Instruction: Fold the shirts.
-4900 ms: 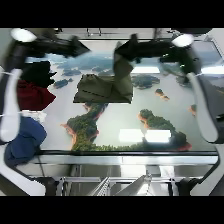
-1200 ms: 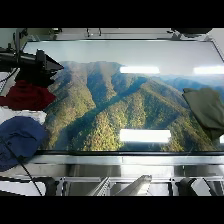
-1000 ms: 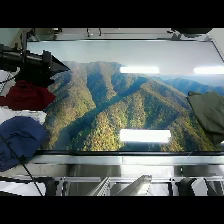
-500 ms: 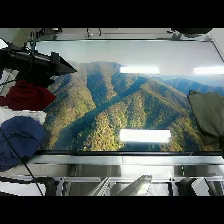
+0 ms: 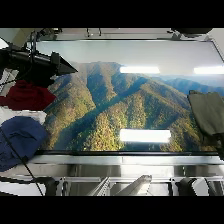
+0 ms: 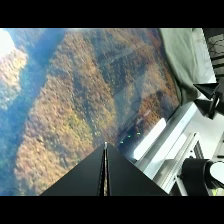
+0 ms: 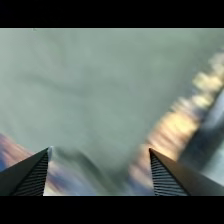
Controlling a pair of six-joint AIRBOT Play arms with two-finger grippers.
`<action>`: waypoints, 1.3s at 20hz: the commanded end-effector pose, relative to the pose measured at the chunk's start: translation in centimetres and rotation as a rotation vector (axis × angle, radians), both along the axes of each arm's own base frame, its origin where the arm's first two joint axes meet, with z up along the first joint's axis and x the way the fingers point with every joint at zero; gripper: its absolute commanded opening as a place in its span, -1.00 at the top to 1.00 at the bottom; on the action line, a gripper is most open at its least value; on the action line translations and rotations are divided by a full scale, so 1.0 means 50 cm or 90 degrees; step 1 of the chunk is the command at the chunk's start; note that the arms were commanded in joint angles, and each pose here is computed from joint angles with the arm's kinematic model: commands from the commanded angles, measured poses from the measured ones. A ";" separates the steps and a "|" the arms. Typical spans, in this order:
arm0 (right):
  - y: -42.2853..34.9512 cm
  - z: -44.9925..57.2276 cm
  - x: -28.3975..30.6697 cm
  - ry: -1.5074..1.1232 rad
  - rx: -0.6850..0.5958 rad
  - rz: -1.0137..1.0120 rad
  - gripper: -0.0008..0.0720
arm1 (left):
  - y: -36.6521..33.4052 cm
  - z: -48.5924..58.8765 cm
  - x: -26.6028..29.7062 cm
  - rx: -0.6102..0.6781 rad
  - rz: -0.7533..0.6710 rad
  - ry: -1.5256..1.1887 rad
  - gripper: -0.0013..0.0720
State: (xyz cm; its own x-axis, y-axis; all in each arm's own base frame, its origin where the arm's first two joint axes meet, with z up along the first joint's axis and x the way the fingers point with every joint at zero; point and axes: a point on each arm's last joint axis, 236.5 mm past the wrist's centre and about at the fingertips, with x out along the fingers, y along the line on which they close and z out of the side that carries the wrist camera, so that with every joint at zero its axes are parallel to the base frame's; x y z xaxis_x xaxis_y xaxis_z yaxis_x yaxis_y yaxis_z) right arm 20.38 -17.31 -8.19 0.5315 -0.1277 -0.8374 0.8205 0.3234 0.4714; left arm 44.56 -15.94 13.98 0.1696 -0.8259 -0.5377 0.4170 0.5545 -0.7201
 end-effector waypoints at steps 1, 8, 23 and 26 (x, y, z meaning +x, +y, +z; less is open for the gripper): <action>0.013 -0.003 -0.127 0.173 0.064 -0.006 -0.97 | -0.001 0.000 -0.001 -0.001 0.002 0.007 0.92; -0.022 0.151 -0.125 0.142 0.092 -0.020 -0.97 | -0.002 -0.002 -0.014 -0.001 -0.013 0.016 0.92; 0.506 0.384 0.315 -0.263 0.145 0.570 0.93 | -0.025 0.086 -0.180 -0.002 0.016 0.029 0.94; 0.615 0.300 0.286 -0.185 0.153 0.705 0.93 | -0.037 0.027 -0.286 0.025 0.019 0.065 0.94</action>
State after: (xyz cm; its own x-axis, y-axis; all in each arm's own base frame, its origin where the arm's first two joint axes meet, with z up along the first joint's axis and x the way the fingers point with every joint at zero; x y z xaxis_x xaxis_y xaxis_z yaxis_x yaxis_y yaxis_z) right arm 35.80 7.93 9.94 0.5772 0.6083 -0.5448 0.0899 0.6158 0.7827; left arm 34.34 -17.41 17.30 0.1417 -0.8214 -0.5525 0.3559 0.5631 -0.7458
